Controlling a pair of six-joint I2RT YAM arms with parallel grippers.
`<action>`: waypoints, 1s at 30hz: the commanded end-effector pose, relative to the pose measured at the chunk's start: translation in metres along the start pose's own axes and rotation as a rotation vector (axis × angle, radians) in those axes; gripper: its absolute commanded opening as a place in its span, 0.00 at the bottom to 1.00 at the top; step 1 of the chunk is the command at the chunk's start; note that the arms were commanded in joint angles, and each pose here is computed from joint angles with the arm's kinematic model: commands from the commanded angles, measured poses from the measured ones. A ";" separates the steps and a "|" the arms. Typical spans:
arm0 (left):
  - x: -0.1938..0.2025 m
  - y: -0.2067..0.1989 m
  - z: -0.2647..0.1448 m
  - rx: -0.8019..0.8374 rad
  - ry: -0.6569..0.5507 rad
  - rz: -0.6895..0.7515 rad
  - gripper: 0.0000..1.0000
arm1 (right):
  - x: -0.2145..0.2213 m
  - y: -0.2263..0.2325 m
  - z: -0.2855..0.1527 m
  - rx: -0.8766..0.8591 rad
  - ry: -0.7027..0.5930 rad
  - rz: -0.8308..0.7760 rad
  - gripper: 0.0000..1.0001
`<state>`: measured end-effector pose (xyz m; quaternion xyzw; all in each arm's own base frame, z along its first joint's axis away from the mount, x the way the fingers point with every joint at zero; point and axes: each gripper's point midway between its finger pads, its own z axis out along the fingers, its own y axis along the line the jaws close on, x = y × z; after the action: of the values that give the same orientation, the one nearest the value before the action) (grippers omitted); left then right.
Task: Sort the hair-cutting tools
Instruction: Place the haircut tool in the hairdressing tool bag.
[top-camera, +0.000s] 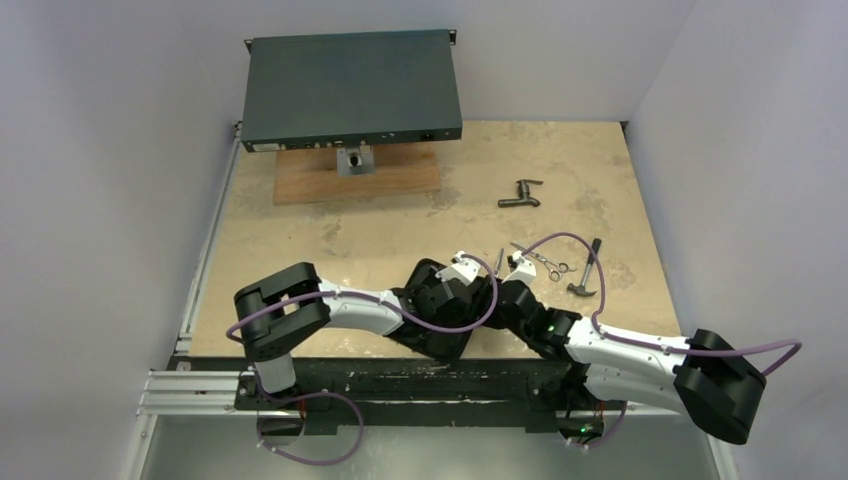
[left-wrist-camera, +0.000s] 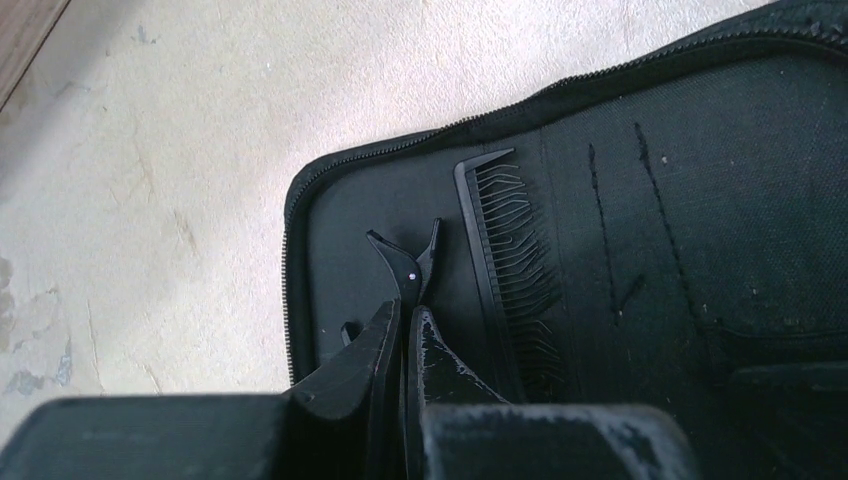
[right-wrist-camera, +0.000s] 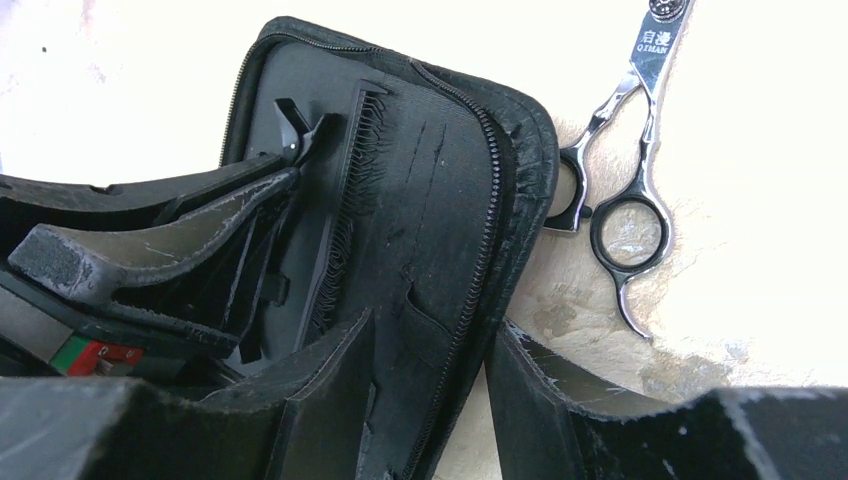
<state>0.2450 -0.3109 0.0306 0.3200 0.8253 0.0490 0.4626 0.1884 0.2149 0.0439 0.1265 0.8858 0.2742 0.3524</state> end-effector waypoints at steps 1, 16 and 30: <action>0.003 0.002 -0.011 0.002 0.005 -0.035 0.00 | -0.006 0.006 0.001 -0.019 -0.027 0.018 0.44; 0.008 0.012 -0.020 -0.039 0.060 -0.058 0.00 | -0.006 0.004 0.001 -0.018 -0.032 0.016 0.43; -0.003 0.014 -0.024 -0.025 0.042 -0.054 0.39 | -0.010 0.007 0.000 -0.021 -0.042 0.008 0.44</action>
<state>0.2314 -0.2865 0.0305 0.3006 0.8466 0.0731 0.4331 0.1896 0.2156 0.0450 0.1271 0.8842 0.2759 0.3549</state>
